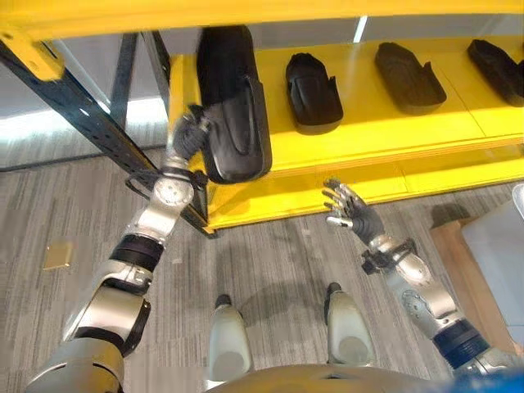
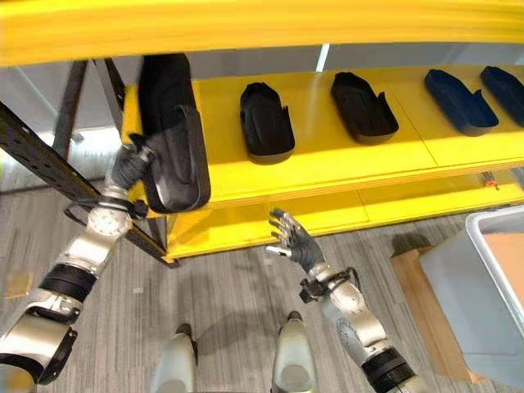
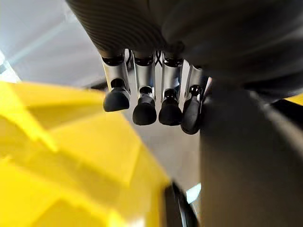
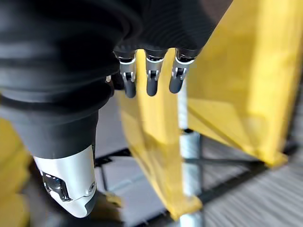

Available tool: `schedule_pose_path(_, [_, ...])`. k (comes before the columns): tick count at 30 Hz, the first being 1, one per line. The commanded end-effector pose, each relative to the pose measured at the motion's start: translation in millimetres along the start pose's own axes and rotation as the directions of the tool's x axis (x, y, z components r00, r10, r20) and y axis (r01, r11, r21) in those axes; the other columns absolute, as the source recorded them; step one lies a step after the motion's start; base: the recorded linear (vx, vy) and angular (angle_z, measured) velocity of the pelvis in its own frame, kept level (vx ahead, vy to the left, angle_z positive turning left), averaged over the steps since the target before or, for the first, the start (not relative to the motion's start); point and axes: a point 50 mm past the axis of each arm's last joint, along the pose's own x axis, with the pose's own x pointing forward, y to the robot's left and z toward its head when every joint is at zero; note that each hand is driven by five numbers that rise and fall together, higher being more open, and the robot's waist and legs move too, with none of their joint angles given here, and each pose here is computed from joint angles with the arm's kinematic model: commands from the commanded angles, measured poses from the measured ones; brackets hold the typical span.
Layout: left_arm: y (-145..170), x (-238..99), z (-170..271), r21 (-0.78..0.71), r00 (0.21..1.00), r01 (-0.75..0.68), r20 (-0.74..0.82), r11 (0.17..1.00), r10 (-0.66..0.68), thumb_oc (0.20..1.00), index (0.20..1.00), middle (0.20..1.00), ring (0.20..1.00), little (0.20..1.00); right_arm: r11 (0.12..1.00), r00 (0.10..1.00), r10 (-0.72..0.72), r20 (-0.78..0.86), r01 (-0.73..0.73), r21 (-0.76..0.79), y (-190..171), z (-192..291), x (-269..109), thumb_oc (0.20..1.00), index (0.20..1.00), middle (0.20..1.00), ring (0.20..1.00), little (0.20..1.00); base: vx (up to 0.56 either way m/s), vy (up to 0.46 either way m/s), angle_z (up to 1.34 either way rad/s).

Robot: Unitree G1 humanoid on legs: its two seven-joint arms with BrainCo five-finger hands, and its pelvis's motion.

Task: Move parts from the plastic box to the shelf.

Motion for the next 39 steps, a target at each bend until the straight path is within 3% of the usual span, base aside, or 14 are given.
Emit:
schedule_pose_path(1, [14, 3, 25, -0.012, 0.987, -0.051, 0.149, 0.999, 0.052, 0.2, 0.2, 0.2, 0.2, 0.2, 0.997, 0.999, 0.054, 0.004, -0.054, 0.054, 10, -7, -12, 1.0, 1.0, 1.0, 1.0, 1.0, -0.04, 0.025, 0.02])
schedule_pose_path(11, [81, 36, 43, 0.035, 0.949, -0.283, 0.157, 0.958, 0.275, 0.2, 0.2, 0.2, 0.2, 0.2, 0.995, 0.996, 0.09, -0.009, -0.091, -0.029, 6, -1, -21, 1.0, 1.0, 1.0, 1.0, 1.0, -0.1, -0.015, -0.34])
schedule_pose_path(29, [137, 63, 39, -0.035, 0.899, -0.437, -0.031, 0.899, 0.436, 0.2, 0.2, 0.2, 0.2, 0.2, 0.997, 0.998, 0.065, -0.021, -0.065, -0.036, -10, 3, -39, 1.0, 1.0, 1.0, 1.0, 1.0, -0.01, -0.063, -0.09])
schedule_pose_path(39, [169, 59, 39, 0.064, 0.878, -0.471, -0.056, 0.88, 0.475, 0.2, 0.2, 0.2, 0.2, 0.2, 0.998, 0.998, 0.057, -0.031, -0.058, -0.03, -15, 2, -45, 1.0, 1.0, 1.0, 1.0, 1.0, -0.01, -0.012, 0.09])
